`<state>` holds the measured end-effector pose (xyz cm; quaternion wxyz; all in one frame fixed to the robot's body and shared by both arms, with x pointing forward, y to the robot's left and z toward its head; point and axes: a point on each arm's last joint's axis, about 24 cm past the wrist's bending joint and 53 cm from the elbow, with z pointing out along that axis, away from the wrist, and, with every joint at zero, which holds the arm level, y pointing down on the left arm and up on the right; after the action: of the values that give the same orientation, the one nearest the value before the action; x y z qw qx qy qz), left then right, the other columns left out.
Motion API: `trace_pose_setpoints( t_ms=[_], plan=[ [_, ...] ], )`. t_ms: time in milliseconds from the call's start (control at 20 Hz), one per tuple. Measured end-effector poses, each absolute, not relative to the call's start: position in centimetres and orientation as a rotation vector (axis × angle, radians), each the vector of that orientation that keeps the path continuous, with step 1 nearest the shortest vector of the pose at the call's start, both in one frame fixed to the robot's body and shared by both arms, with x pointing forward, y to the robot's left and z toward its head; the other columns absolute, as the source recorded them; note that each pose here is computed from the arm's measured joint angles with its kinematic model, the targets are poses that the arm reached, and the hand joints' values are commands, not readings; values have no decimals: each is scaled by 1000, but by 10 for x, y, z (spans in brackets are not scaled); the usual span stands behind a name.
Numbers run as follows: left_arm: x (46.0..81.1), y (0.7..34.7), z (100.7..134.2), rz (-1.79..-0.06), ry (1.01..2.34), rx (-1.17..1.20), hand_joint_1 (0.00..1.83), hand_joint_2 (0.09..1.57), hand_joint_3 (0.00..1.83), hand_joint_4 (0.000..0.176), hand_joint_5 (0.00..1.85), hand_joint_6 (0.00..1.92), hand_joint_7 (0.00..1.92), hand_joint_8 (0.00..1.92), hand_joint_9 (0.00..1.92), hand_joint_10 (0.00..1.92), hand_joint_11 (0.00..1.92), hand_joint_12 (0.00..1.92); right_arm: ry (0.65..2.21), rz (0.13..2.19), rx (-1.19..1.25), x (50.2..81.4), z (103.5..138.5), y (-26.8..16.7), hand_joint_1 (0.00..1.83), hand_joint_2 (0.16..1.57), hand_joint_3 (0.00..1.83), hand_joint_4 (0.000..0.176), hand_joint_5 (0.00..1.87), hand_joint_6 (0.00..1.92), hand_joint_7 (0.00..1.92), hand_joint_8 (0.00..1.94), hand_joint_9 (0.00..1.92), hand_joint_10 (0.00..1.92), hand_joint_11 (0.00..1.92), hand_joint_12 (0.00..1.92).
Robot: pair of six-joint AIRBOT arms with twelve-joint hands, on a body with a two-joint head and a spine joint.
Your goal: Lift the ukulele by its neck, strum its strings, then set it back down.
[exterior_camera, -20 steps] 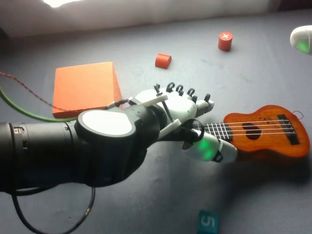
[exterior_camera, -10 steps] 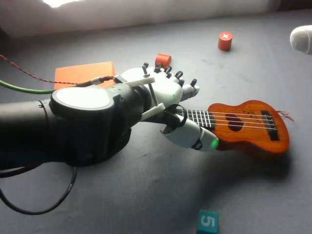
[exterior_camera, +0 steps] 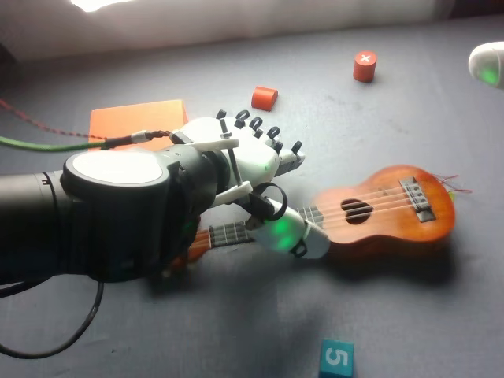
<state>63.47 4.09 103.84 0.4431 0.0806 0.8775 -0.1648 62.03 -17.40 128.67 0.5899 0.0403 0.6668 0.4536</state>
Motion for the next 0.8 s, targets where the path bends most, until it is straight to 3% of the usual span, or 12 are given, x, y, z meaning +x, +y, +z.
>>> trace_pose_setpoints(
  t_ms=[150,300,400,450,700,800],
  plan=[
    [629,38,1038,-404,2182,217,0,922,0,115,0,0,0,0,0,0,0,0,1552,1056,97,620,1287,-174,81,1336,0,0,85,12,91,3,82,8,0,101],
    [629,33,1042,-416,2173,223,0,926,0,117,0,0,0,0,0,0,0,0,1552,1056,97,620,1287,-174,76,1333,0,0,105,16,126,6,100,14,0,274],
    [632,32,1049,-418,2160,220,0,933,0,121,0,0,0,0,0,0,0,0,1552,1056,95,620,1287,-174,91,1332,0,0,115,18,124,4,91,10,0,245],
    [635,29,1055,-423,2143,221,0,933,0,108,0,0,0,0,0,0,0,0,1552,1056,96,620,1287,-174,83,1338,1,0,113,15,124,2,82,5,0,183],
    [642,7,1089,-566,2050,174,0,946,0,115,0,0,0,0,0,0,0,0,1552,1056,96,620,1287,-174,35,1339,0,0,108,10,97,0,80,3,0,154],
    [644,-4,1108,-610,2002,223,0,950,0,109,0,0,0,0,0,0,0,0,1552,1057,96,620,1287,-174,0,1337,0,0,71,3,60,0,43,1,0,14]
  ],
)
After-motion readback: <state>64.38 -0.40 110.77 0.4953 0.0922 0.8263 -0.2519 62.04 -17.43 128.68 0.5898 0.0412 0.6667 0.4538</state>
